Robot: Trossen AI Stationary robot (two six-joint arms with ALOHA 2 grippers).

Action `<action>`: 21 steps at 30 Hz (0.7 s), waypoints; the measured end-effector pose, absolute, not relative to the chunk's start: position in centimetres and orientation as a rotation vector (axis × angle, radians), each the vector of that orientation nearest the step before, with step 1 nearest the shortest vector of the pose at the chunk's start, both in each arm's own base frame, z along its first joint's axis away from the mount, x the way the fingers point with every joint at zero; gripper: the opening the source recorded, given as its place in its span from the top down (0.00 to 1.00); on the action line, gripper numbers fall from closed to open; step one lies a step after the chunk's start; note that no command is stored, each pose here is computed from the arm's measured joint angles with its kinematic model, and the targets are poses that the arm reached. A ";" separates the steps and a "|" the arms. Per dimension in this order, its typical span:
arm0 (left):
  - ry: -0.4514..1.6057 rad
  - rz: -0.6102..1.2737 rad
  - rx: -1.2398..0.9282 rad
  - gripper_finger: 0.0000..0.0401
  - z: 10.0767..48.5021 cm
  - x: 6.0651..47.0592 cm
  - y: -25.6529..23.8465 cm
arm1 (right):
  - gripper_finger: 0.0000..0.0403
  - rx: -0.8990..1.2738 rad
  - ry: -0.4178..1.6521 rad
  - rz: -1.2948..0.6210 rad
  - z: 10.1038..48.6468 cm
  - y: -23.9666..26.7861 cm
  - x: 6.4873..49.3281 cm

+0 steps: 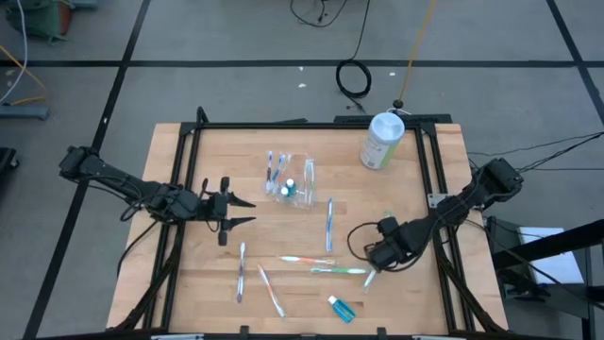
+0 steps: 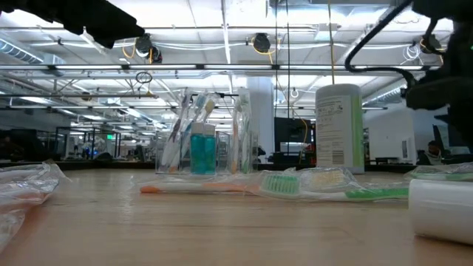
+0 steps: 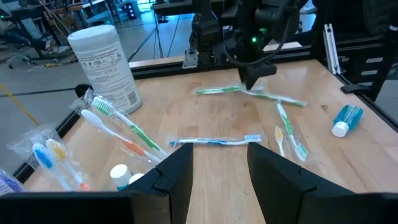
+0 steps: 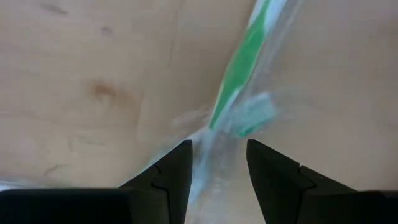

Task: Pick & Place toothbrushing station
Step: Put the right green toothbrush into the transparent organizer

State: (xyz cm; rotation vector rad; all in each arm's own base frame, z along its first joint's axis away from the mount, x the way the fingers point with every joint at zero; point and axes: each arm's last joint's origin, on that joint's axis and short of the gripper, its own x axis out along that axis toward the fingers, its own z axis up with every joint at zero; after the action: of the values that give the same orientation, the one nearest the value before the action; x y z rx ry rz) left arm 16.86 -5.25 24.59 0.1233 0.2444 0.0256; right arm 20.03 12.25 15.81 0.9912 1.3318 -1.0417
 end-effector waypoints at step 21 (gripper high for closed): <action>0.246 0.023 0.145 0.61 24.6 16.9 -5.3 | 0.80 1.054 1.349 -0.822 14.6 12.1 19.4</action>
State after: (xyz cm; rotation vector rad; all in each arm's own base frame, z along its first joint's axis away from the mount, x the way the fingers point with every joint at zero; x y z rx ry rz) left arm 16.86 -5.25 24.57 0.1453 0.2458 0.0225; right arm 19.41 12.07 14.55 1.0537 1.3493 -0.8216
